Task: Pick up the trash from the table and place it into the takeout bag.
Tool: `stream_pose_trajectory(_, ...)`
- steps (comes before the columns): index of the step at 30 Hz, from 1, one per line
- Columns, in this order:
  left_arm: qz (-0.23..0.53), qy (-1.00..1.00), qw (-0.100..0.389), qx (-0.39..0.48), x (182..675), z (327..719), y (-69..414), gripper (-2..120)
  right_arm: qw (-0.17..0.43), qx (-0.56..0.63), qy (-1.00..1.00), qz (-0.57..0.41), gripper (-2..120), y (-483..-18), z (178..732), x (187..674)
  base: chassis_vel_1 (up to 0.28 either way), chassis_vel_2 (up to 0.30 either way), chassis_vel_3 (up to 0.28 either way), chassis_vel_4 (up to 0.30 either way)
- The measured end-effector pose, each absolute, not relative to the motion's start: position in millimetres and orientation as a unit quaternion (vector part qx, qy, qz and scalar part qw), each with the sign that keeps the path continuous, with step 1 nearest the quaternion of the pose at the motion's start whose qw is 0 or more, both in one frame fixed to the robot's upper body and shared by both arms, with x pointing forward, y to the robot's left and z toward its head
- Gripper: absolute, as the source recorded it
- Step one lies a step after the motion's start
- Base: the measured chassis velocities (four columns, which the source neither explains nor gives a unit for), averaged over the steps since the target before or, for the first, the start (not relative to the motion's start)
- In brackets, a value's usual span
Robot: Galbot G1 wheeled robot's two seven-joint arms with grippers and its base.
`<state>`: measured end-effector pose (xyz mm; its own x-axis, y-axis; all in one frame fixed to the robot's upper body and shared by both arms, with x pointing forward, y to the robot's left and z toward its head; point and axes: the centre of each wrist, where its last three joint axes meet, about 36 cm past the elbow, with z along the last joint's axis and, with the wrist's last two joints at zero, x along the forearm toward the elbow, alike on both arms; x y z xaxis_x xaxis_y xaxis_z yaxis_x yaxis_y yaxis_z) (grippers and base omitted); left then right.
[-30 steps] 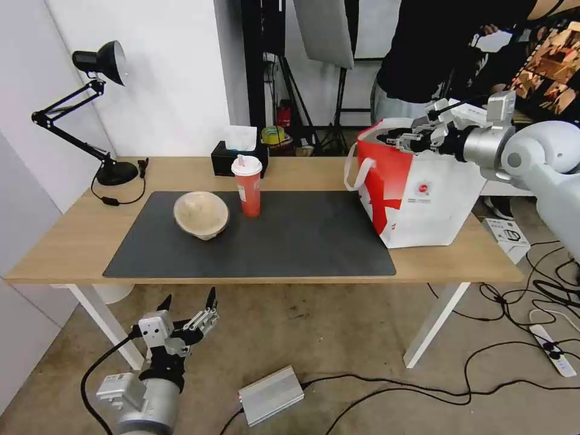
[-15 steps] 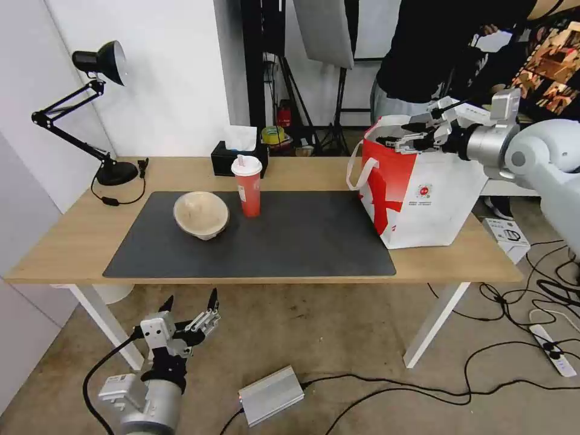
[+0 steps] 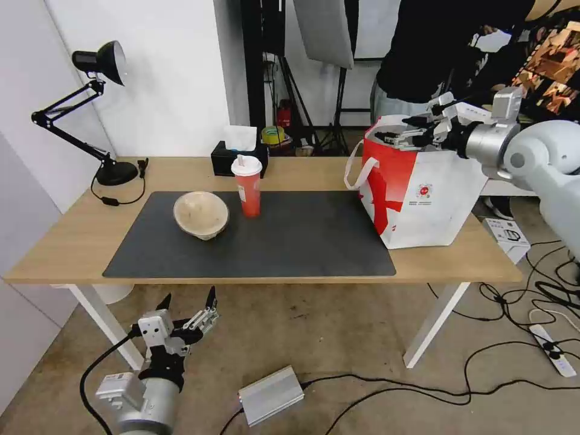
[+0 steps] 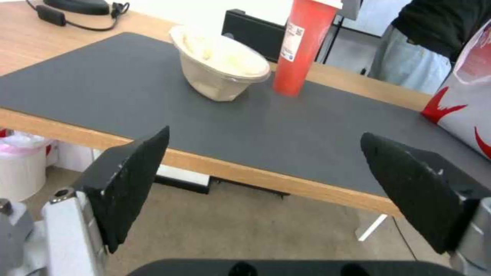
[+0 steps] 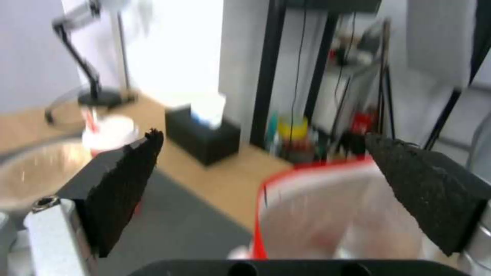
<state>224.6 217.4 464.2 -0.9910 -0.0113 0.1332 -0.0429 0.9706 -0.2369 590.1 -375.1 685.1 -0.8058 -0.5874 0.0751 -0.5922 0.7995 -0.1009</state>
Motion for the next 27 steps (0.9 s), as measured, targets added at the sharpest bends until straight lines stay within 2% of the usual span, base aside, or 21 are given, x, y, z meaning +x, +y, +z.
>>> stream_pose_trajectory(6,0.120,-0.991,0.064,0.017,224.6,465.2,219.0,100,-0.050,0.302,-0.951,0.033,100,-351.1,668.1,579.5,0.000,0.000,0.000,0.000)
stream_pose_trajectory(12,0.121,-0.991,0.063,0.018,224.3,465.6,219.1,100,-0.080,0.292,-0.953,0.022,100,-334.9,658.0,567.8,0.000,0.000,0.000,0.000)
stream_pose_trajectory(15,0.121,-0.990,0.063,0.018,224.0,466.2,219.0,100,-0.118,0.264,-0.957,0.001,100,-318.5,645.0,557.1,0.000,0.000,0.000,0.000)
stream_pose_trajectory(27,0.121,-0.990,0.063,0.019,221.8,468.1,219.7,100,-0.173,0.217,-0.960,-0.033,100,-279.6,613.3,526.0,0.000,0.000,0.000,0.000)
